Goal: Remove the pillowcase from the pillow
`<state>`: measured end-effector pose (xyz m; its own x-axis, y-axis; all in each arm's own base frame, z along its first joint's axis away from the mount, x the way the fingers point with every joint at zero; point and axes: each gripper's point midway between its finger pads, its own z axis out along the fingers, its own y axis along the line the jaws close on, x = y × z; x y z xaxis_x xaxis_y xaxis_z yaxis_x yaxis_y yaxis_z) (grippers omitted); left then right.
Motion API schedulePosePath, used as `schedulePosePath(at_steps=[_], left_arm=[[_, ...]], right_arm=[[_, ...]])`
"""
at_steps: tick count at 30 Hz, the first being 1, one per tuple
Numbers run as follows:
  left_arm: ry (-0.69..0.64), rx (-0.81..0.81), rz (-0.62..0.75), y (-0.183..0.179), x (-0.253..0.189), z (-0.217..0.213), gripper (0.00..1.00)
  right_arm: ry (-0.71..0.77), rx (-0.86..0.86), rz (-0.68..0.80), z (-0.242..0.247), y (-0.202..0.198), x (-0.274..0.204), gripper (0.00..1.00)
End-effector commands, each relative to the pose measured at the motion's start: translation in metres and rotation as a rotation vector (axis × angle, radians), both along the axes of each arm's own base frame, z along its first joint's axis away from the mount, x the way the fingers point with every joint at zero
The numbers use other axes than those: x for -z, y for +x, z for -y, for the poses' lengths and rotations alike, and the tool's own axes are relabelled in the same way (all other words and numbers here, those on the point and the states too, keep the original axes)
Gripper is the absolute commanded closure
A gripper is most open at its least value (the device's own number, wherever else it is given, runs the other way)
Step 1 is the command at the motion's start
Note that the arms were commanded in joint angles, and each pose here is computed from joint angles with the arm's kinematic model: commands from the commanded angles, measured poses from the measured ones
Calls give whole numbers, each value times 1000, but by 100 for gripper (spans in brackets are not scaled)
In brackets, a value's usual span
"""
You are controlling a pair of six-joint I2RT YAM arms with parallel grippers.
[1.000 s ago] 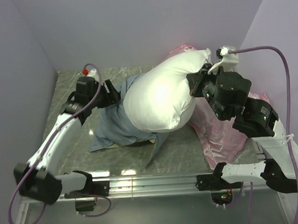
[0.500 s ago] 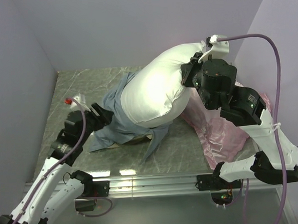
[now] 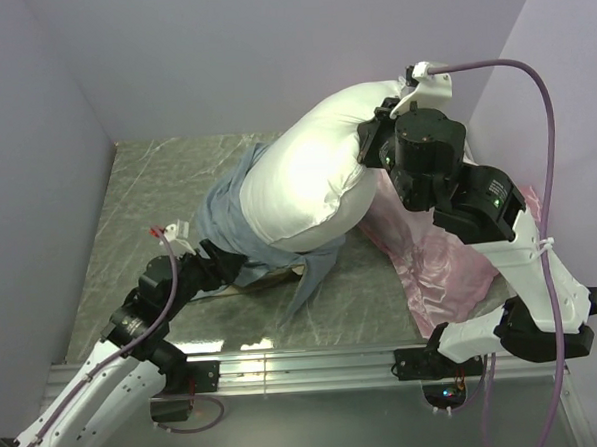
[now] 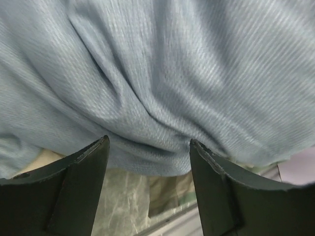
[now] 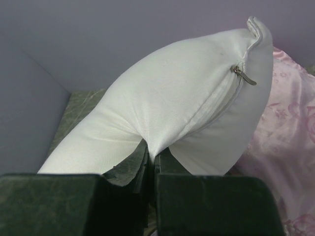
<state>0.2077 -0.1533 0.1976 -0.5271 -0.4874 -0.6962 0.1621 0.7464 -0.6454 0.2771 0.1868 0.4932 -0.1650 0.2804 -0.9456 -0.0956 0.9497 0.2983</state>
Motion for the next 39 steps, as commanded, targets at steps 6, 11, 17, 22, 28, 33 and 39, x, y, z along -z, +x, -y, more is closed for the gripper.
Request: schedulePosePath(at_steps=[6,11,17,22,28,33,39], left_arm=[[-156,54,54,10,-13,31,28],[-215,-41,-22,20,13,28,88],[-140,-206,-232,21,86,9,99],[-86,-376,-326,20,123,-17,100],[-26,-541,-224,36,57,-50,100],[-30,-609,52,32,-83,-88,100],[89,-562,201,17,-178,-108,100]], right_arm=[[97,27,51,3,3,-25,100],[106,24,56,6,1,-29,100],[118,41,87,16,-3,-44,100],[159,82,152,40,-13,-68,100],[223,132,227,77,-33,-98,100],[227,152,223,91,-41,-88,100],[196,131,140,83,-40,-52,100]])
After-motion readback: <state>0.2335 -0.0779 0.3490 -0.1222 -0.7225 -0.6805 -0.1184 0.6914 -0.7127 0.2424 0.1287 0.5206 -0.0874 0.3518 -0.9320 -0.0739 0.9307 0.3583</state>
